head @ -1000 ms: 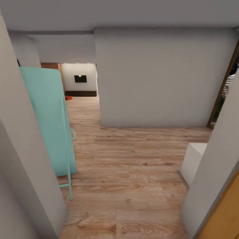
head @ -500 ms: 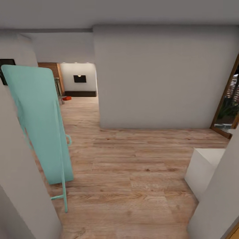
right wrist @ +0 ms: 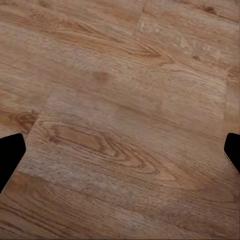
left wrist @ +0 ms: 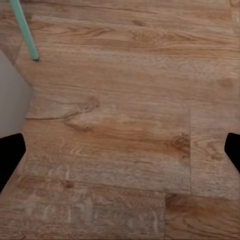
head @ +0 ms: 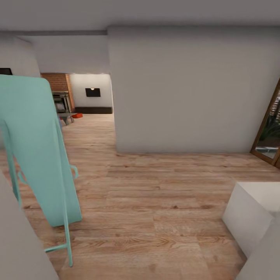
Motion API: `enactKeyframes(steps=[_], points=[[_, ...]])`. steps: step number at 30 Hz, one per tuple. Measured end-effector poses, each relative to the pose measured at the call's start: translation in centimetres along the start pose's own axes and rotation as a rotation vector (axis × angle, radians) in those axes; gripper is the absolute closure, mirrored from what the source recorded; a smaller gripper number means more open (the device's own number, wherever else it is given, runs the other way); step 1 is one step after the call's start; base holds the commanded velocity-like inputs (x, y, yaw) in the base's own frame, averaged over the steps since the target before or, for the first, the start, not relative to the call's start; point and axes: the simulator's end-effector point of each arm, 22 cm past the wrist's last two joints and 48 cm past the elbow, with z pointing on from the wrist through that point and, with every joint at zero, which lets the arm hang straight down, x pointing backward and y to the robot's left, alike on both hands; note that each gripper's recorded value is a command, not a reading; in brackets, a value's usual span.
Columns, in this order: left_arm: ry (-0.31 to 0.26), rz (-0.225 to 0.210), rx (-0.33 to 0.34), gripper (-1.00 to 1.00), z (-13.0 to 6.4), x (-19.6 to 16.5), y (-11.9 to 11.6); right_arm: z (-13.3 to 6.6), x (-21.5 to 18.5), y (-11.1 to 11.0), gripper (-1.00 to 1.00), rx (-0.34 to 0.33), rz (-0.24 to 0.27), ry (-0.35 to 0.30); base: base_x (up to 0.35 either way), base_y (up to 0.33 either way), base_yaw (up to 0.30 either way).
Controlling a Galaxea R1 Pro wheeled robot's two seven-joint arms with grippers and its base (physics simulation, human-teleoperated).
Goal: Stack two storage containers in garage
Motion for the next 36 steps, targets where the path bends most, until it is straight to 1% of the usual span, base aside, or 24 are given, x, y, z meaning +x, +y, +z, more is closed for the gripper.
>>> enactKeyframes(steps=[29, 36], points=[[0.001, 0.003, 0.002, -1.00, 0.00, 0.03, -0.06, 0.00, 0.04, -0.23, -1.00, 0.009, 0.004, 0.002, 0.331, 0.000, 0.000], [0.003, 0.004, 0.003, -1.00, 0.00, 0.06, -0.08, 0.00, 0.10, -0.06, -1.00, 0.002, 0.001, 0.005, 0.331, 0.000, 0.000]])
